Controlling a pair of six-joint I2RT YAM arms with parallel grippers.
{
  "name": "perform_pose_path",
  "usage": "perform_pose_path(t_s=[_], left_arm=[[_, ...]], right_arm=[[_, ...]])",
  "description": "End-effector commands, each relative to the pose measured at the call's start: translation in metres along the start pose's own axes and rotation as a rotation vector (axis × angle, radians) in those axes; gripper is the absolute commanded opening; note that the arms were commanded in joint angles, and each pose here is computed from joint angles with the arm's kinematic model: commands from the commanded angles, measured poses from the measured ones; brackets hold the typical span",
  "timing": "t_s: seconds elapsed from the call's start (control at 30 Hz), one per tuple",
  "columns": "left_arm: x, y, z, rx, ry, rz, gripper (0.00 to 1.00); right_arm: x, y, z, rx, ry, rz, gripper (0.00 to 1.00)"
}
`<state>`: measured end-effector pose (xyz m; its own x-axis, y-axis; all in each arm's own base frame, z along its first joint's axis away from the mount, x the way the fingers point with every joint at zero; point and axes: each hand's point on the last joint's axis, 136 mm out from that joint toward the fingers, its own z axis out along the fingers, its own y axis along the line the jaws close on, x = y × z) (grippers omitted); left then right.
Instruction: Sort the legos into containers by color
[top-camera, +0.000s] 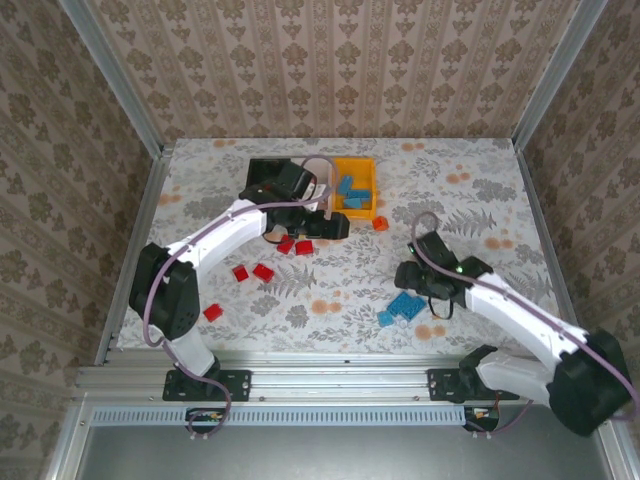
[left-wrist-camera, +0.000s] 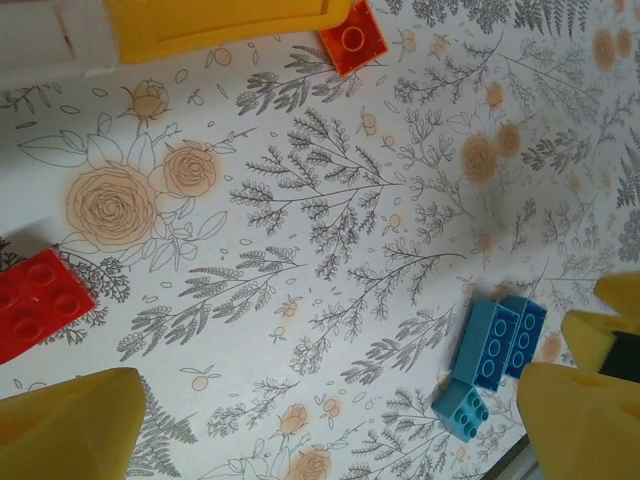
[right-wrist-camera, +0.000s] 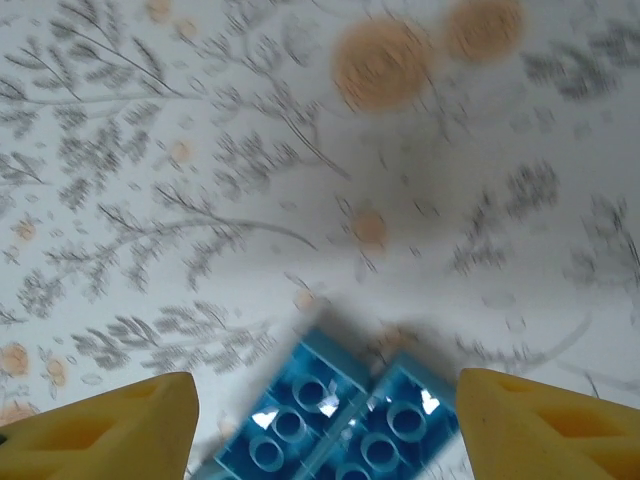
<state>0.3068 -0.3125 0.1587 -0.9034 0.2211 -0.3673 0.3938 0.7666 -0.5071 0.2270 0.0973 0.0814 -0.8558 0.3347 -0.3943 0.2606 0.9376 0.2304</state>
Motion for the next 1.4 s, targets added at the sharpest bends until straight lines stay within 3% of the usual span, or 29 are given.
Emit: perform_pose_path(t_s=[0.0,0.2,0.4,0.8,1.0,1.07,1.13,1.37], left_arm=[[-0.007,-0.006,-0.010,0.018,-0.016,0.010,0.97],[-0.008,-0.005,-0.012,0.009,-0.022,0.015,0.97],[-0.010,-0.007,-0.016,0.005,-0.033,0.026,0.97],[-0.012,-0.003,-0.022,-0.028,-0.051,0.045,0.98],[-0.014,-0.001,-0.024,-0.040,-0.058,0.051,0.98],[-0.014,-0.001,-0.025,-0.042,-0.060,0.052,0.98],[-0.014,-0.002,-0.026,-0.040,-0.062,0.051,0.98],[-0.013,-0.003,-0.022,-0.027,-0.051,0.045,0.98]], right_arm=[[0.032,-0.016,0.008,0.005,0.071,0.179,0.65],[0.043,-0.032,0.011,0.063,0.096,0.163,0.41],[0.049,-0.026,0.027,0.037,0.120,0.165,0.35],[-0.012,0.013,0.041,-0.064,-0.003,0.067,0.36],[-0.053,0.018,0.027,-0.010,-0.086,-0.042,0.38],[-0.052,0.016,0.029,0.000,-0.075,-0.050,0.42],[-0.043,0.015,0.034,0.000,-0.028,-0.059,0.54],[-0.021,0.011,0.055,0.013,0.067,-0.105,0.61]])
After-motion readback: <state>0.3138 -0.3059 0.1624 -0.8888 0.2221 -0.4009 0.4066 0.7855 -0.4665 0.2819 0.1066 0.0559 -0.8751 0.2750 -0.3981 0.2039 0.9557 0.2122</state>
